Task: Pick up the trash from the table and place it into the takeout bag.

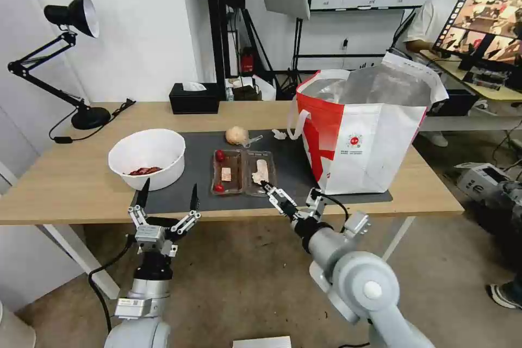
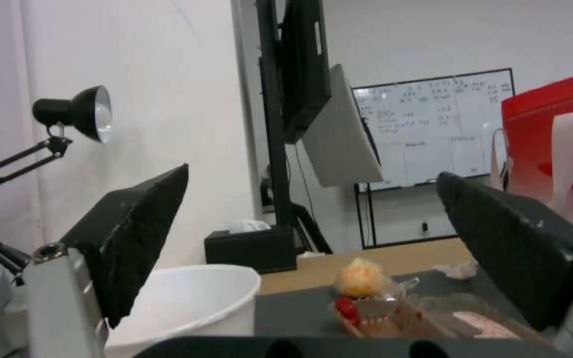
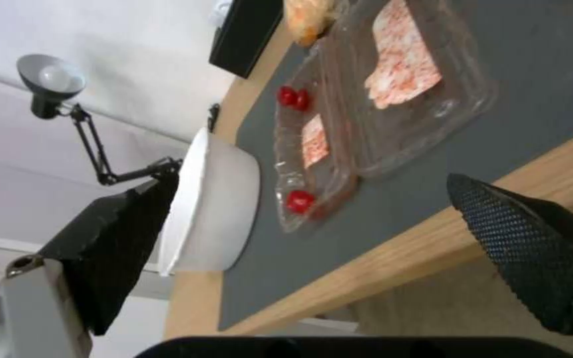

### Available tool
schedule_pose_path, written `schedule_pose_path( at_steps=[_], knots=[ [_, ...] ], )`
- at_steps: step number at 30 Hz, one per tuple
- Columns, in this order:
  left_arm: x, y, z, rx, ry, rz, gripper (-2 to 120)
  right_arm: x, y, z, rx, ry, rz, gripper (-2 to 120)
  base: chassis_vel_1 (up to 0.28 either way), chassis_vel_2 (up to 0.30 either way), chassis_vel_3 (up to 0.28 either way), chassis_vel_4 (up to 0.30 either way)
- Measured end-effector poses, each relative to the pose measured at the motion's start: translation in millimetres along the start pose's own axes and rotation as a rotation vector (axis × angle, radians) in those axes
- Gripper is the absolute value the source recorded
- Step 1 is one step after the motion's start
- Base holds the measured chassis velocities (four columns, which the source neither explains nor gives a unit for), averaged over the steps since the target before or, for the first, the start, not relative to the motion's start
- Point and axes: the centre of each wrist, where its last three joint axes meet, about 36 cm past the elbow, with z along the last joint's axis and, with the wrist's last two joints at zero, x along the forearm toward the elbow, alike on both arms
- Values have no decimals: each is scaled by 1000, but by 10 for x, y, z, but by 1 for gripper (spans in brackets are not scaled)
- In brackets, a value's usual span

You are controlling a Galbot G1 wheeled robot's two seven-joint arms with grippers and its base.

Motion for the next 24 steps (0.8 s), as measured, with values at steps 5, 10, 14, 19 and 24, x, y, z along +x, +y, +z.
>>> schedule_pose_path(
  at_steps=[5, 10, 14, 19, 24],
  knots=[
    [97, 105, -6, -25, 23, -4, 100, -133, 79, 50, -75, 1, 8, 100, 0, 0, 0, 0],
    [144, 141, -28, -33, 31, -6, 100, -193, 115, 84, -120, -6, 20, 100, 0, 0, 0, 0],
    [188, 157, -32, -38, 40, -5, 100, -276, 123, 112, -154, -16, 35, 100, 0, 0, 0, 0],
    [206, 141, -21, -34, 43, -9, 100, -423, 88, 118, -183, -30, 50, 100, 0, 0, 0, 0],
    [223, 115, 17, -29, 51, -13, 100, -560, 63, 123, -207, -35, 49, 100, 0, 0, 0, 0]
  ],
)
